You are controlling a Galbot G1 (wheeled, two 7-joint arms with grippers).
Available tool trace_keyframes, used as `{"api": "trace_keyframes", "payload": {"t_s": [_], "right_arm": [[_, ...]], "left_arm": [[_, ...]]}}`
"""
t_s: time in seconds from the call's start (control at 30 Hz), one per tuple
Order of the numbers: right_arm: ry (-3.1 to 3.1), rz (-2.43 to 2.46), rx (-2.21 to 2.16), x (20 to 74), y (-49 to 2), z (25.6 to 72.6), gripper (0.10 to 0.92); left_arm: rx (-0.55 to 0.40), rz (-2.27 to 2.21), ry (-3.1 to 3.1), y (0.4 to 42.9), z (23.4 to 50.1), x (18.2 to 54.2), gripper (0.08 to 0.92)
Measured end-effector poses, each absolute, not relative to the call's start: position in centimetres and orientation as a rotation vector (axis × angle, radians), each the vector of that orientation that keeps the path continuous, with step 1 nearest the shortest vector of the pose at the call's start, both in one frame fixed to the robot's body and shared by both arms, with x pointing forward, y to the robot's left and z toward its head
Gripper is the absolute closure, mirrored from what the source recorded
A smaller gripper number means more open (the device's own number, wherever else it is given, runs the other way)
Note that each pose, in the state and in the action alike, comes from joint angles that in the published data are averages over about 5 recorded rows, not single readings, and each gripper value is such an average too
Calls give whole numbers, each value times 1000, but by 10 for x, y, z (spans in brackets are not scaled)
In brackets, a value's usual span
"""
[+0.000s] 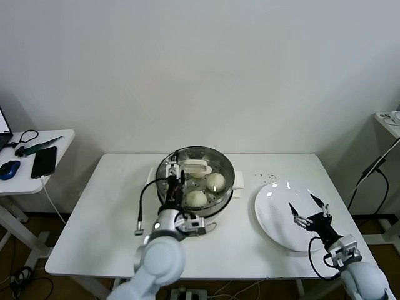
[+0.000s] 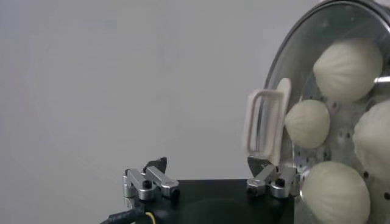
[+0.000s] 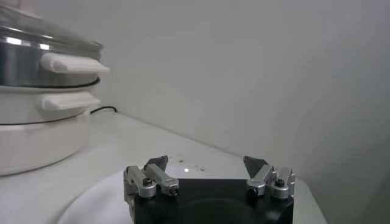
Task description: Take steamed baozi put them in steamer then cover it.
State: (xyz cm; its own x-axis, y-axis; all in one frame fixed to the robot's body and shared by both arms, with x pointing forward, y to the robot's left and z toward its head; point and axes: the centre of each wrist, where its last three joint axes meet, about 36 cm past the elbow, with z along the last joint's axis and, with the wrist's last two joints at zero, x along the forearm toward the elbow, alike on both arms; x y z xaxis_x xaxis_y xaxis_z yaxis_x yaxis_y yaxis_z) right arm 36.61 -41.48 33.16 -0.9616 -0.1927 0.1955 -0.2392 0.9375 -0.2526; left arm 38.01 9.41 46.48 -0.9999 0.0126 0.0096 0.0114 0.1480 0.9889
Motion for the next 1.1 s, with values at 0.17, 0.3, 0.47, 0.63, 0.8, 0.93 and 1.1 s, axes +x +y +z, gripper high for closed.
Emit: {"api": "trace_keyframes", "payload": {"t_s": [0.17,0.3,0.47,0.63,0.8,0.93,1.1], "right_arm": [[-2931,398,329,363,-410,331,200],[-2936,382,331,360,-405,330,200],[-2949,368,333,357,-400,329,200],[-2961,359,335,352,-396,328,200],[-2983,333,333,348,-391,327,200],[-2997,309,330,345,-387,327,200],[-3010,283,323,344,-384,325,200]], "left_arm": [[33,1906,2471,124,466,373,177],[33,1735,2587,155,462,372,177],[28,1469,2747,196,450,368,177],[12,1164,2918,230,427,358,177],[-50,870,3072,258,397,345,177],[-106,680,3152,272,378,332,177],[-164,527,3201,282,363,319,177]]}}
